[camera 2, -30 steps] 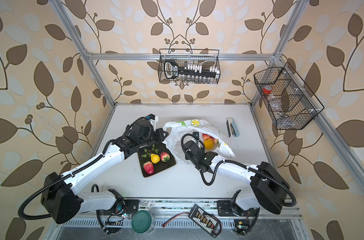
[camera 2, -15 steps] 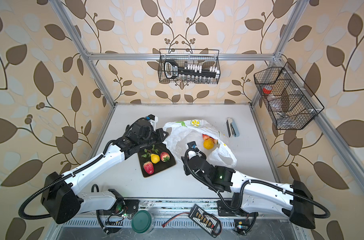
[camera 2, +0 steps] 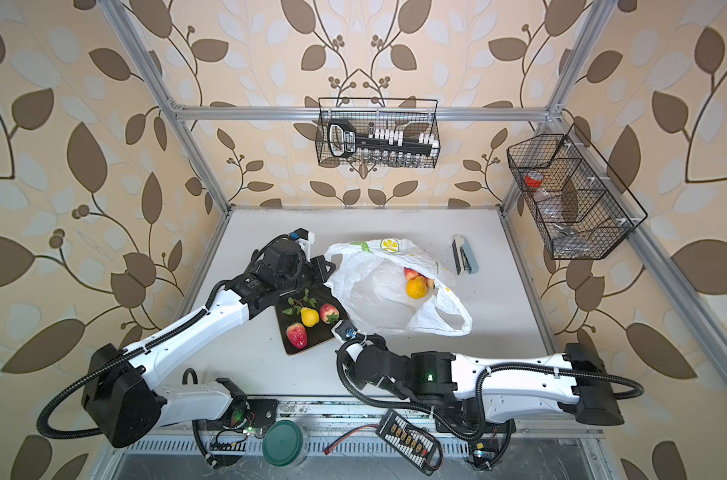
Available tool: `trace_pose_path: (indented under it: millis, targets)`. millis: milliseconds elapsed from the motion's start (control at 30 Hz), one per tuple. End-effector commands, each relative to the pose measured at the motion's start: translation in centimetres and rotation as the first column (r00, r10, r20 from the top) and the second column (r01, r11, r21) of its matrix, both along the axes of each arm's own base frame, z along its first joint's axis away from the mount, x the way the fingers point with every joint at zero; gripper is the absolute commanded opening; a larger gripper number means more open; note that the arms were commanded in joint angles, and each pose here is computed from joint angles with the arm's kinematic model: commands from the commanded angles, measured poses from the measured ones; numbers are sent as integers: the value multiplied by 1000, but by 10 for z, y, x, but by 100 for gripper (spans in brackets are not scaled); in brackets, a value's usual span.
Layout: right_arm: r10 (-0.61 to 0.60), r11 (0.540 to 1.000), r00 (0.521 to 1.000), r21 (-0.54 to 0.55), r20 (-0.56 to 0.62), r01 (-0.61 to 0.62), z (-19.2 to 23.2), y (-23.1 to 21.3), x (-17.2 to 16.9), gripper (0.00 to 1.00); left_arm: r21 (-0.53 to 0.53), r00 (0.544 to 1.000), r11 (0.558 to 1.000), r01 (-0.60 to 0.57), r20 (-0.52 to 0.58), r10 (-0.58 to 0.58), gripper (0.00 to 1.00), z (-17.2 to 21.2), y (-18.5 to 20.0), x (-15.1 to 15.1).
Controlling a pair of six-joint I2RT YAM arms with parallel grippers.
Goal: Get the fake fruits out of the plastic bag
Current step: 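Lift the cherry out of the bag and carry it to the black mat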
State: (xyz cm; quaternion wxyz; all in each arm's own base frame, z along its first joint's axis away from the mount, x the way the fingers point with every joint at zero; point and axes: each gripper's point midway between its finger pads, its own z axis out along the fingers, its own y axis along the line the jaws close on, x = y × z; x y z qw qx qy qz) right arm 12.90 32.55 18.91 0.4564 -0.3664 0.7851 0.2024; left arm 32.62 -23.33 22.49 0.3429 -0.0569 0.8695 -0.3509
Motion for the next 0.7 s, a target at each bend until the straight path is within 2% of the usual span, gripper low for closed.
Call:
trace_pose_path:
  millis: [0, 267, 667]
  targets:
    - [76, 997, 997, 25, 17, -76, 7, 24, -7, 37, -13, 999, 1000, -7, 42, 7, 0, 14, -1, 3]
    - [110, 994, 994, -28, -2, -110, -23, 58, 4, 38, -10, 999, 1000, -6, 44, 6, 0, 17, -1, 3]
    - [13, 994, 1000, -110, -26, -16, -84, 95, 76, 39, 2, 999, 1000, -16, 49, 16, 0, 19, 3, 1]
